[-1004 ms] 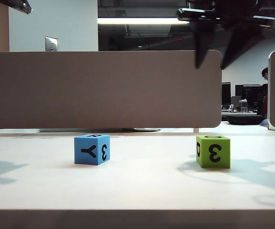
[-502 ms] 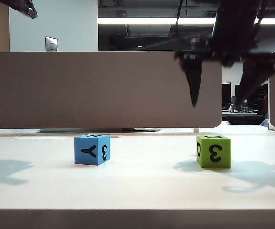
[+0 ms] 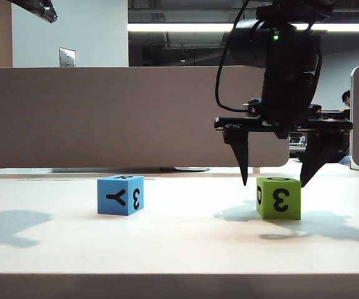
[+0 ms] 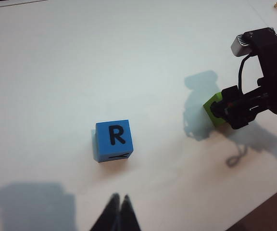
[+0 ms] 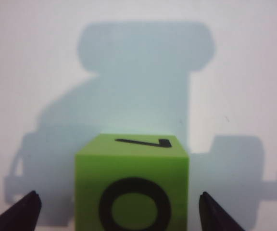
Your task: Stack the letter block on the right onto the letter block on the left.
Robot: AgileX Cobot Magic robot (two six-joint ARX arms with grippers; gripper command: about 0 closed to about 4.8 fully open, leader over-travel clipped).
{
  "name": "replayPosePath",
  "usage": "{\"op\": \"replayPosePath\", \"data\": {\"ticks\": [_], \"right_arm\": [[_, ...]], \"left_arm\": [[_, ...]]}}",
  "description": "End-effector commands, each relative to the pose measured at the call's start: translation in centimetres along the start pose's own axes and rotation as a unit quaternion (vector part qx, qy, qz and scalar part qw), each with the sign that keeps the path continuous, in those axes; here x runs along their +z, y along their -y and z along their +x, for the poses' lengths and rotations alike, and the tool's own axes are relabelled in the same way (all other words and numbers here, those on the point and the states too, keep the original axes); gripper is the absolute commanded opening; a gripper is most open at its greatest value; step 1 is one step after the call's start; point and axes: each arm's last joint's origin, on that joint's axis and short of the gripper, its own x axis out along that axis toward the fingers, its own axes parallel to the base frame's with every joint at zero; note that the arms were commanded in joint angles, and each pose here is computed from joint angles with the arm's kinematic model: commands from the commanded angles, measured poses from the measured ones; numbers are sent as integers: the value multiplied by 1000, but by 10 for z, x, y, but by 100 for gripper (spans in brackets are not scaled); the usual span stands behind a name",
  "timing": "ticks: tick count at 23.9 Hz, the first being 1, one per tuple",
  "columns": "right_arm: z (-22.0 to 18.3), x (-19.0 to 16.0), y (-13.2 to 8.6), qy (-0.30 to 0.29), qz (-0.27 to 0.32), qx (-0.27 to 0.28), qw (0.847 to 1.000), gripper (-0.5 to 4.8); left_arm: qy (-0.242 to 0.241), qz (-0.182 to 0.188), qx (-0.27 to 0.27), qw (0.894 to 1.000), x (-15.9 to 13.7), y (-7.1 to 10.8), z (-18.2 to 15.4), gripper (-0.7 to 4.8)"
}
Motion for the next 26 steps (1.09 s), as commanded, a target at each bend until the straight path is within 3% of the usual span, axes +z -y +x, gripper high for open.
{"op": "replayPosePath", "data": {"ticks": [1, 6, 9, 15, 18, 20, 23, 26], "right_arm": [[0, 3, 1, 5, 7, 3, 1000, 394], [10, 5, 8, -12, 16, -3, 1000, 392], [11, 8, 13, -12, 24, -3, 1000, 261], [7, 13, 10, -14, 17, 29, 999, 210], [-18, 37, 1, 35, -65, 53, 996, 211], [-35, 50, -4, 54, -90, 70, 992, 212], [-80, 73, -21, 103, -124, 147, 976, 213], [-103, 81, -42, 134, -168, 183, 959, 235]], "left_arm": [[9, 8, 0, 1000, 2, 1, -3, -6], [16, 10, 2, 1000, 5, 2, -5, -6], [29, 13, 1, 1000, 10, 3, -10, -6], [62, 21, 1, 998, 25, 8, -26, -6], [69, 32, 1, 997, 29, 10, -32, -6], [64, 33, 12, 997, 28, 9, -32, -6], [36, 24, 61, 997, 22, 6, -32, -6], [12, 19, 79, 997, 17, 5, -31, -6]]}}
